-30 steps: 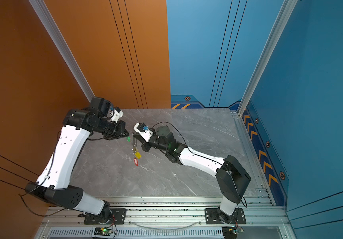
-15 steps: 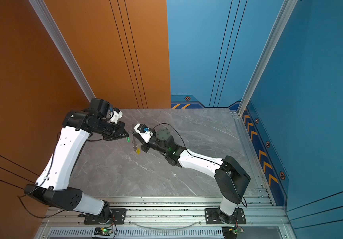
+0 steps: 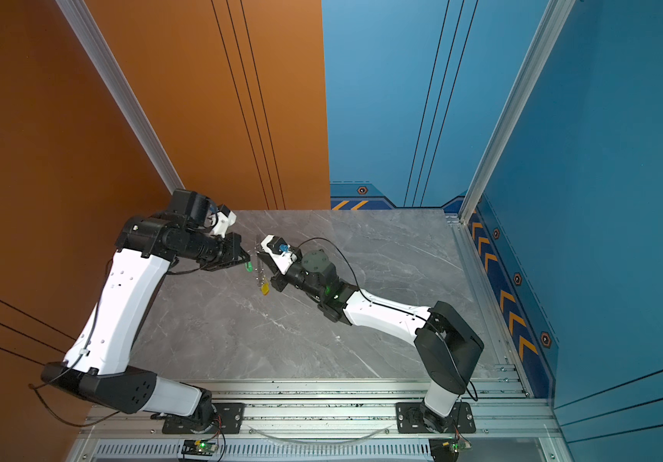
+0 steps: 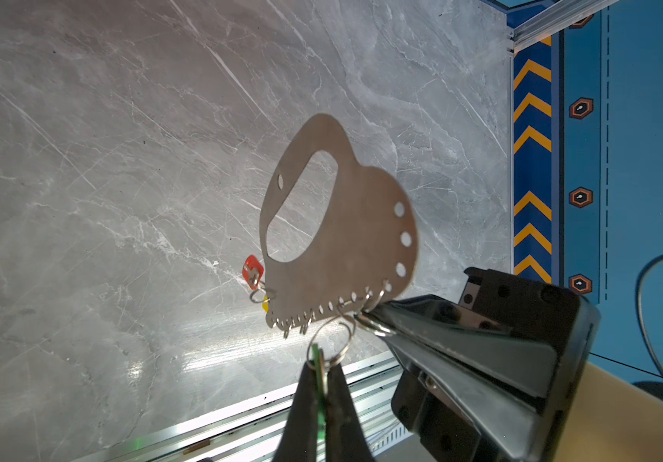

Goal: Remove the keys from the keyring

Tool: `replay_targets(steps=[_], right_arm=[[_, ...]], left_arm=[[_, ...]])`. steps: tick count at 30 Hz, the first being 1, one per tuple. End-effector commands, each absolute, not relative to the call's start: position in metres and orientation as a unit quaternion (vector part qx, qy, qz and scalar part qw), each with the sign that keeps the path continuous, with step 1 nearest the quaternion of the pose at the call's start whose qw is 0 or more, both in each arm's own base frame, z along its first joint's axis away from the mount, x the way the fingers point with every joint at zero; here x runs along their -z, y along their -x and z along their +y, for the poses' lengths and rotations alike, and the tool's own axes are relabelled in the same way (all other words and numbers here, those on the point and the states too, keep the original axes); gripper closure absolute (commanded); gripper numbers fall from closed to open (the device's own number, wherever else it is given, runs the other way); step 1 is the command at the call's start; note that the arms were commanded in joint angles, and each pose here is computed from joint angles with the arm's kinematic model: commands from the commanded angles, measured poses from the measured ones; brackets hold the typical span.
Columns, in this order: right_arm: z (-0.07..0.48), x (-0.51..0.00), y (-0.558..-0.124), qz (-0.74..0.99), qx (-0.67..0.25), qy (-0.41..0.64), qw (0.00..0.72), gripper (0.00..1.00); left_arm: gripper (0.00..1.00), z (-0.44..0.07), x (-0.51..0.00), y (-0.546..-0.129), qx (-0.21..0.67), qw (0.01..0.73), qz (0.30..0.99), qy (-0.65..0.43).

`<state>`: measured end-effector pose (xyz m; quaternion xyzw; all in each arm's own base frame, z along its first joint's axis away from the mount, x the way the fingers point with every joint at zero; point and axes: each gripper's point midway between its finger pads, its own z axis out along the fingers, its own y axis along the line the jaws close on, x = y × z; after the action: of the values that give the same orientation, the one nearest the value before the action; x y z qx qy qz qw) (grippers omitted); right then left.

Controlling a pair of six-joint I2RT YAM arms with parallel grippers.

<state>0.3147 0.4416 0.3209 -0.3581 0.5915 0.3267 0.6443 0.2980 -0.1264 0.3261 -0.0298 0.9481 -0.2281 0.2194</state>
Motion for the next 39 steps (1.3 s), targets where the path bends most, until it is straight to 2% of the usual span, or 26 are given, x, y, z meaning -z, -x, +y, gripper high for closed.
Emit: replay_targets(steps=[1,12,20,39], right_arm=[[0.42,-0.342,-0.33,0.592,-0.292,0.304,0.687,1.0],[0.422,-0.34,-0.333,0.598,-0.271,0.291,0.696,1.0],[0.43,-0.337,-0.331,0.598,-0.269,0.297,0.694,1.0],[0.436,-0.353,-0.333,0.587,-0.271,0.288,0.707,1.0]], left_arm=[[1.0,-0.119,-0.336,-0.285,0.212,0.238,0.947,0.032],[1.0,-0.127,-0.334,-0.274,0.194,0.266,0.943,-0.042],[1.0,-0.135,-0.343,-0.267,0.195,0.313,0.923,-0.107],[1.0,-0.157,-0.327,-0.256,0.224,0.277,0.921,-0.157]])
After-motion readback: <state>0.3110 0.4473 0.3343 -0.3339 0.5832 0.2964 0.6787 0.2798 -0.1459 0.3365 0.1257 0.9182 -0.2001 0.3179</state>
